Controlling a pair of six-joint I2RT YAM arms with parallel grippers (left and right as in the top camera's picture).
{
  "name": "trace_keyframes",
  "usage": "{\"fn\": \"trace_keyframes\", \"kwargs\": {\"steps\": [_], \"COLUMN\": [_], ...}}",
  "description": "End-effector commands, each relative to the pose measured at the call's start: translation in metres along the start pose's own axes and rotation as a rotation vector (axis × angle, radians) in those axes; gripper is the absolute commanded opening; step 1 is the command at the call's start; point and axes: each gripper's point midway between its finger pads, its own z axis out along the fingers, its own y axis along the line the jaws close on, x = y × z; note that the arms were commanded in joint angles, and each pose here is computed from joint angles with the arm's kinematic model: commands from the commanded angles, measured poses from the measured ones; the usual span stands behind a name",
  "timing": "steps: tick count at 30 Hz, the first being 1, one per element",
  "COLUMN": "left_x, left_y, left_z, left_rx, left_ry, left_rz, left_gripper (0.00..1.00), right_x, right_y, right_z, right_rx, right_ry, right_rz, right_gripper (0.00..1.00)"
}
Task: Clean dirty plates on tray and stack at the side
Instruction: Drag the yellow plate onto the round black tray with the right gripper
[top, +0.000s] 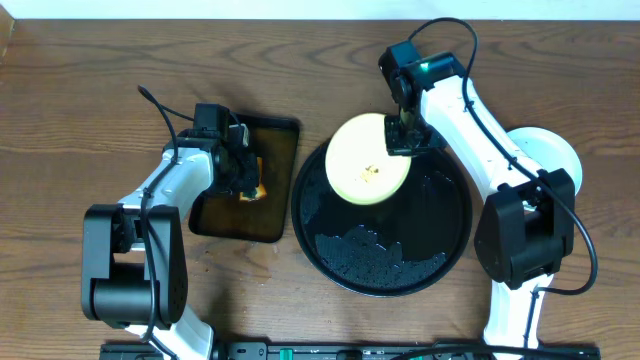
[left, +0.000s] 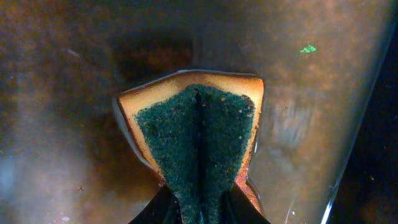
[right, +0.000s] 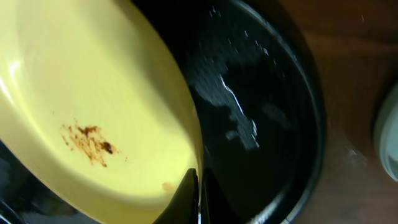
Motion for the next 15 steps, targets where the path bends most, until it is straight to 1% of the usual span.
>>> {"fn": "trace_keyframes", "kwargs": {"steps": [1, 8, 12, 15], "left_x": [0.009, 0.011, 0.011, 0.011], "left_y": [0.000, 0.000, 0.000, 0.000], "left_z": [0.000, 0.000, 0.000, 0.000], "left_rx": [0.002, 0.001, 0.001, 0.001], "left_ry": [0.021, 0.028, 0.028, 0.028], "left_rz": [0.002, 0.001, 0.001, 0.000], "left_gripper": [0.20, 0.20, 0.20, 0.20], "right_x": [0.005, 0.030, 0.036, 0.033], "right_y": [-0.011, -0.017, -0.018, -0.016], "right_z": [-0.001, 0.027, 0.049, 0.064], "right_rx": [0.038, 0.069, 0.071, 0.063], "right_ry": [0.009, 0.100, 0.106, 0.082], "right_rz": [-0.035, -0.054, -0.040, -0.032], "right_gripper": [0.01, 0.01, 0.01, 0.01]}}
